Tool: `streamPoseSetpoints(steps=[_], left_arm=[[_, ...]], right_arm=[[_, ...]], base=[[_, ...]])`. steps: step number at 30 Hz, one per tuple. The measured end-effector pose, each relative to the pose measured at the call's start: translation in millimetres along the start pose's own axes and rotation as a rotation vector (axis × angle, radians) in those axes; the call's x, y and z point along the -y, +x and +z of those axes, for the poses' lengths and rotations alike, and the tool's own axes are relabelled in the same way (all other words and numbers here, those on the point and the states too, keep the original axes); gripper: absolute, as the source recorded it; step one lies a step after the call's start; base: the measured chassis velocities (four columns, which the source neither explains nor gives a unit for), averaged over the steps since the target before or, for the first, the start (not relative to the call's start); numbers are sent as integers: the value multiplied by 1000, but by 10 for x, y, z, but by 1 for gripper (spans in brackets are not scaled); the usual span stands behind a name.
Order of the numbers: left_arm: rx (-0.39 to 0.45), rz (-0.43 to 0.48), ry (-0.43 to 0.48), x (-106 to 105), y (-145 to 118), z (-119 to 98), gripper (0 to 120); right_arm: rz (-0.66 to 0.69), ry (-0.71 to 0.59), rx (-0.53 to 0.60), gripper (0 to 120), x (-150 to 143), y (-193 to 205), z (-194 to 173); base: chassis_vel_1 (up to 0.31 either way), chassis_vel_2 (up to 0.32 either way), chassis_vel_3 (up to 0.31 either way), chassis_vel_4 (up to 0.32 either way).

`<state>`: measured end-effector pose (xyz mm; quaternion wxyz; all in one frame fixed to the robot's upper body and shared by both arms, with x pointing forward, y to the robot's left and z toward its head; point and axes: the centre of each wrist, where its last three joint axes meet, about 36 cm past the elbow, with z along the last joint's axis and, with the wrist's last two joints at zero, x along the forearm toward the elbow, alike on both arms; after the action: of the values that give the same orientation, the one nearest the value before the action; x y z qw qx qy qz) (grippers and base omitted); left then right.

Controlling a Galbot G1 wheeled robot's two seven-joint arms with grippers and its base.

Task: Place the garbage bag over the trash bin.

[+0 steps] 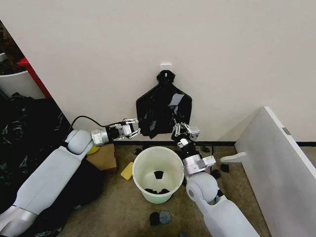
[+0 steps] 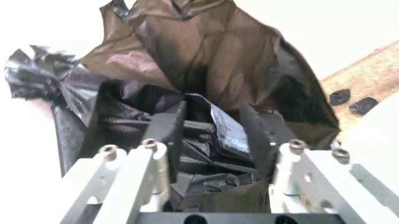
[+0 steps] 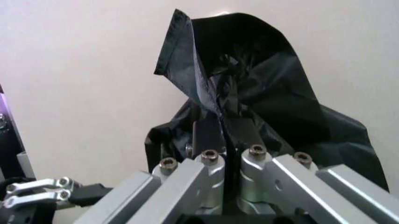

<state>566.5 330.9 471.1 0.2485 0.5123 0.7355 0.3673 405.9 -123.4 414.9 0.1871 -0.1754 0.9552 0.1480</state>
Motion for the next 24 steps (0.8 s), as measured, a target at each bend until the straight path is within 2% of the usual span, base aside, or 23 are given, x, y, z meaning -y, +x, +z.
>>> streamPoseSetpoints(steps=[1, 2, 8, 9, 13, 15, 17, 19, 24], left_arm=[[4, 13, -15, -18, -1, -9, 46], [4, 13, -15, -18, -1, -9, 46], [-5, 39, -70, -105, -176, -7, 72], [-5, 39, -70, -105, -176, -7, 72], [-9, 91, -81, -172, -453, 46, 90], [-17, 104, -87, -190, -492, 55, 91], [-44, 143, -108, -233, -561, 74, 98], [-91, 201, -129, -291, -605, 116, 100], [-129, 222, -133, -298, -586, 154, 97]], right_arm=[[0, 1, -1, 0, 1, 0, 7], [0, 1, -1, 0, 1, 0, 7], [-5, -1, 6, 0, -16, 8, -19], [-5, -1, 6, 0, -16, 8, -19], [-10, -8, 14, 0, -58, 12, -43], [-11, -7, 15, 0, -63, 13, -46], [-12, -7, 17, 0, -66, 16, -53], [-11, -8, 24, 0, -68, 15, -77], [-13, -9, 30, 0, -74, 19, -105]], base=[[0, 0, 0, 0], [0, 0, 0, 0], [0, 0, 0, 0], [0, 0, 0, 0], [0, 0, 0, 0], [0, 0, 0, 0], [0, 0, 0, 0], [0, 0, 0, 0], [0, 0, 0, 0]])
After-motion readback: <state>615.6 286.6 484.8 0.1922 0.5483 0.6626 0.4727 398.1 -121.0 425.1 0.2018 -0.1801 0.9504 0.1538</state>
